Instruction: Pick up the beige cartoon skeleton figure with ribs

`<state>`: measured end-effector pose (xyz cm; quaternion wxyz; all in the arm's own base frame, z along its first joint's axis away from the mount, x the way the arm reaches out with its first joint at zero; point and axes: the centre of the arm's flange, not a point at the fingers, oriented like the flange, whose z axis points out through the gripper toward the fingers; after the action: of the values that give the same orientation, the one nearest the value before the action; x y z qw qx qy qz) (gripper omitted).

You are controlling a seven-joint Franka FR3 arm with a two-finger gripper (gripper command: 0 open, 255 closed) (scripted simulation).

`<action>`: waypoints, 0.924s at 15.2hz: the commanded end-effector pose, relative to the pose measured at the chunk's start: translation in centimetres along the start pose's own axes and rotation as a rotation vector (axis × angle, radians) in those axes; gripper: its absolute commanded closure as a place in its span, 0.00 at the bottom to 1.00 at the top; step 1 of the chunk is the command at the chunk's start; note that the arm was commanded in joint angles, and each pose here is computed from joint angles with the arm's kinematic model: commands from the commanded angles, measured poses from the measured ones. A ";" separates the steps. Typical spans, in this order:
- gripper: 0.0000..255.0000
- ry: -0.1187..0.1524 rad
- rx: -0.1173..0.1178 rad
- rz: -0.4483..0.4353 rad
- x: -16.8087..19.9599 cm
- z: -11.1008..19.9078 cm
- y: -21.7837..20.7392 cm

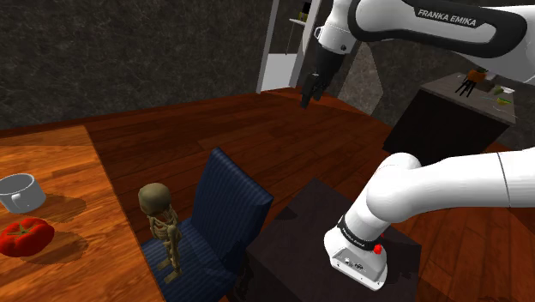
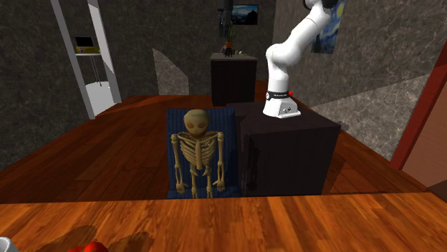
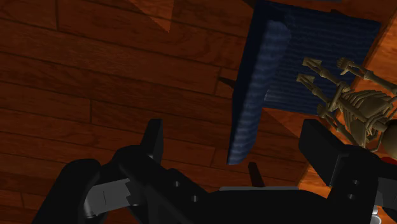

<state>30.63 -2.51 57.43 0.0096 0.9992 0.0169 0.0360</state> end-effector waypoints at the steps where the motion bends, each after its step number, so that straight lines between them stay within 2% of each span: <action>1: 0.00 0.000 0.000 0.000 0.0 0.0 0.0; 14: 0.00 0.019 -0.018 0.003 2.2 9.9 -14.1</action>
<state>32.86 10.46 48.29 0.0180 0.9987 0.0161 0.0446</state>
